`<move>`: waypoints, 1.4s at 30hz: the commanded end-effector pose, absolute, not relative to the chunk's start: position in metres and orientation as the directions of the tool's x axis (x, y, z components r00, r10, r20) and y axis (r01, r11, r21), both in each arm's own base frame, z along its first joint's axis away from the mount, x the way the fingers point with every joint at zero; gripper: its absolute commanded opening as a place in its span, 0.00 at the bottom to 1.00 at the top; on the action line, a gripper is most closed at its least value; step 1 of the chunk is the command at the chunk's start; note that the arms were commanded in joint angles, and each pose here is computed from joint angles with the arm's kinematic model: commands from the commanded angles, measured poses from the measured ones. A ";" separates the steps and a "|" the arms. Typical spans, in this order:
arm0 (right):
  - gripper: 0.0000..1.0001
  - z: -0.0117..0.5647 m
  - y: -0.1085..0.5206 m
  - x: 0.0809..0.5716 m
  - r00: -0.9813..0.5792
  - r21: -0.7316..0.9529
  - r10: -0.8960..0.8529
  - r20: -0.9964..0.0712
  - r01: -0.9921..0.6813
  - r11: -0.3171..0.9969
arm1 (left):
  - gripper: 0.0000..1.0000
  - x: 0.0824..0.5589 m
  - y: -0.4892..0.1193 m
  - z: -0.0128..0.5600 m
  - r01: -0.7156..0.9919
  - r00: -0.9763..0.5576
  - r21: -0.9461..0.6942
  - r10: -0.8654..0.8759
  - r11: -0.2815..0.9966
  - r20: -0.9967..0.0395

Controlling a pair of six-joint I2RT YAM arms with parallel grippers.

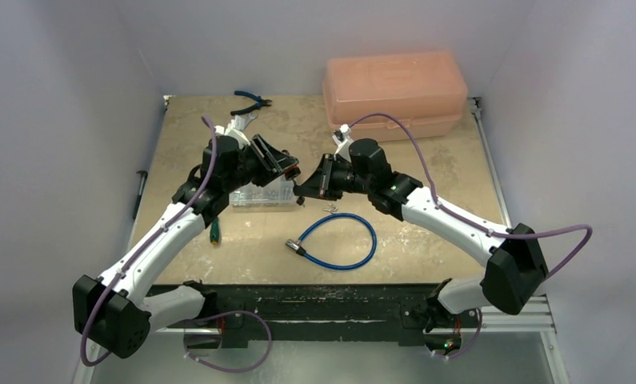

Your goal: Unlock with the key

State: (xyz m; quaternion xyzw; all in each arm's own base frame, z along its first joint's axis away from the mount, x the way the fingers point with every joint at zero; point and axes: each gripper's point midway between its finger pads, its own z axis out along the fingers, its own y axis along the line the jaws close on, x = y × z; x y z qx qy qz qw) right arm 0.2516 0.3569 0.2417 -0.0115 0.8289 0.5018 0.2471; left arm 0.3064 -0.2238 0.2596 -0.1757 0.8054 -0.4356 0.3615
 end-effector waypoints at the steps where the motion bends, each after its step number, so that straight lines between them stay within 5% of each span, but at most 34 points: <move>1: 0.00 0.274 0.358 0.281 -0.827 0.866 0.353 -0.439 -0.283 0.413 | 0.00 0.290 -0.232 0.281 0.104 -0.696 -0.858 -0.580 0.503 -0.424; 10: 0.00 0.268 0.332 0.310 -0.723 0.659 0.265 -0.638 -0.334 0.674 | 0.00 0.293 -0.232 0.260 -0.013 -0.728 -0.852 -0.589 0.523 -0.350; 20: 0.00 0.257 0.345 0.311 -0.730 0.570 0.176 -0.661 -0.335 0.751 | 0.00 0.295 -0.236 0.258 -0.063 -0.743 -0.856 -0.597 0.513 -0.304; 30: 0.00 0.268 0.344 0.310 -0.739 0.694 0.342 -0.580 -0.229 0.683 | 0.00 0.294 -0.239 0.260 -0.076 -0.738 -0.885 -0.623 0.459 -0.260; 42: 0.00 0.263 0.353 0.300 -0.774 0.726 0.318 -0.548 -0.251 0.640 | 0.00 0.291 -0.238 0.264 -0.065 -0.734 -0.889 -0.625 0.453 -0.265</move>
